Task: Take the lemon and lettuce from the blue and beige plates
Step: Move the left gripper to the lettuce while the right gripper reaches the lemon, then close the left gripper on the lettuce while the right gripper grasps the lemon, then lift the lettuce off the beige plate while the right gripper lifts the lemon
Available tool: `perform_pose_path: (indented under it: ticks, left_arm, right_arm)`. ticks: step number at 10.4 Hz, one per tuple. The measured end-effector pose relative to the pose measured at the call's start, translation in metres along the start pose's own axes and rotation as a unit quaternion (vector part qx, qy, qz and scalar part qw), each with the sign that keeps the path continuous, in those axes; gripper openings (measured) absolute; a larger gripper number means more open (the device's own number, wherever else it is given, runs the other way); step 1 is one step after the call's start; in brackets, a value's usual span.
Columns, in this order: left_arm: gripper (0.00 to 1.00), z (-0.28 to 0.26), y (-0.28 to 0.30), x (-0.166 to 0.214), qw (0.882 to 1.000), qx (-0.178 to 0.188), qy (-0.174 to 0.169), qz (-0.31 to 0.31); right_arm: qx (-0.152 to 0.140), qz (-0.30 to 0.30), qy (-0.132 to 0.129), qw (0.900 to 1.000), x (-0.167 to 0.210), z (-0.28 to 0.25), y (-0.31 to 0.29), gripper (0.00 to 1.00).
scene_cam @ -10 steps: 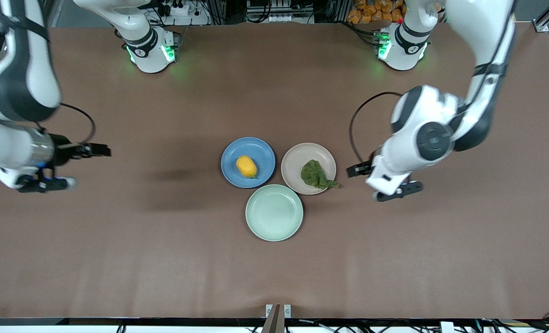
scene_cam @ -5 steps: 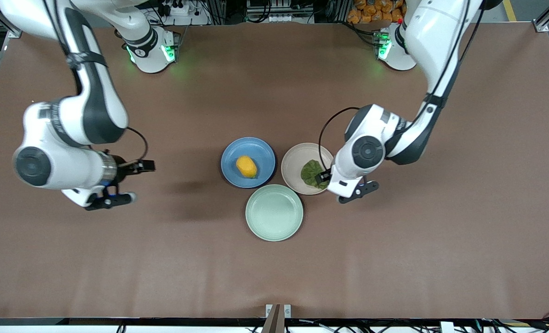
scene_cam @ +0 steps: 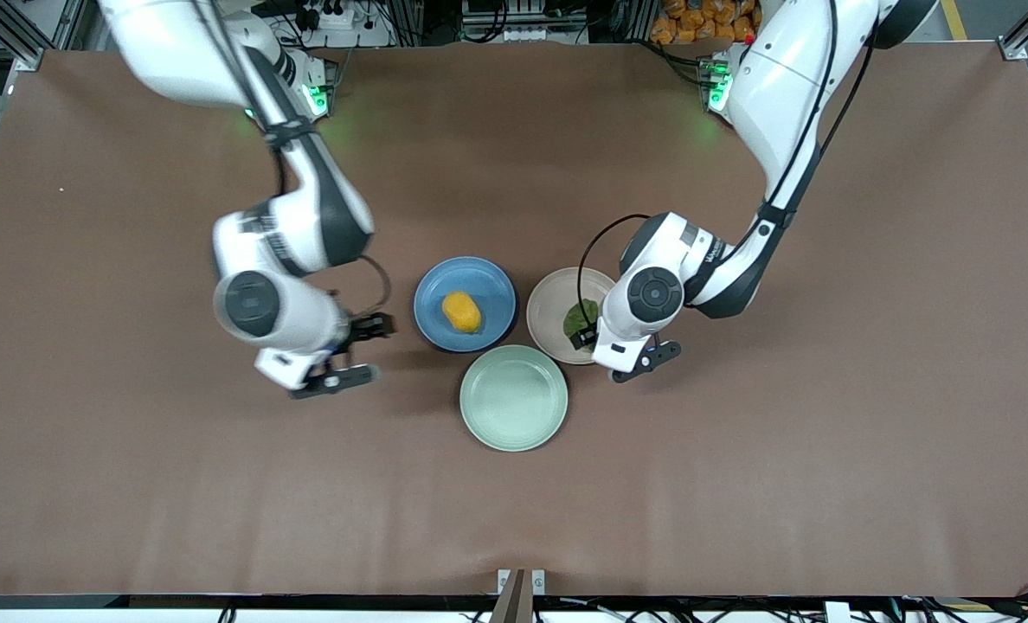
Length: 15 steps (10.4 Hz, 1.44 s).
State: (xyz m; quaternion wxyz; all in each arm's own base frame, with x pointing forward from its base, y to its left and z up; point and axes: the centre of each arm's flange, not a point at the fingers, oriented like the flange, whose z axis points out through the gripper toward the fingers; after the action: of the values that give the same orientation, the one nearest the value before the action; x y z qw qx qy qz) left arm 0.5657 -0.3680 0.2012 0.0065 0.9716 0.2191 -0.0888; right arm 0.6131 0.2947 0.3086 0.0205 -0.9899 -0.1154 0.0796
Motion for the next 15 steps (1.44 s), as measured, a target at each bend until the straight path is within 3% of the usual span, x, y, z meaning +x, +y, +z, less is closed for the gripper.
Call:
perform_pose_path:
  ticks: [3, 6, 7, 8, 10, 12, 15]
  left_arm:
    - [0.93, 0.009, 0.002, 0.001, 1.0, -0.004, 0.001, -0.002]
    - [0.47, 0.01, 0.003, 0.001, 1.0, -0.005, 0.001, -0.003]
    - [0.38, 0.008, 0.004, 0.002, 1.0, -0.006, 0.002, -0.003]
    - [0.37, 0.006, 0.005, 0.003, 1.0, -0.009, 0.004, -0.003]
    - [0.1, -0.004, 0.01, 0.005, 1.0, -0.018, 0.01, -0.006]
    - [0.02, -0.022, 0.018, 0.009, 0.999, -0.035, 0.019, -0.033]
    - [0.02, -0.079, 0.018, 0.017, 0.996, -0.059, 0.046, -0.057]
  right_arm:
    - [-0.004, -0.008, 0.023, 1.0, -0.011, 0.026, -0.073, 1.0]
    - [-0.023, -0.054, 0.031, 0.998, -0.026, 0.048, -0.116, 1.0]
    - [-0.027, -0.067, 0.031, 0.997, -0.03, 0.059, -0.128, 1.0]
    - [-0.027, -0.073, 0.029, 0.997, -0.033, 0.068, -0.135, 1.0]
    - [-0.027, -0.078, 0.031, 0.996, -0.036, 0.082, -0.14, 1.0]
    - [-0.027, -0.084, 0.042, 0.995, -0.041, 0.099, -0.14, 1.0]
    - [-0.042, -0.09, 0.054, 0.994, -0.049, 0.129, -0.141, 1.0]
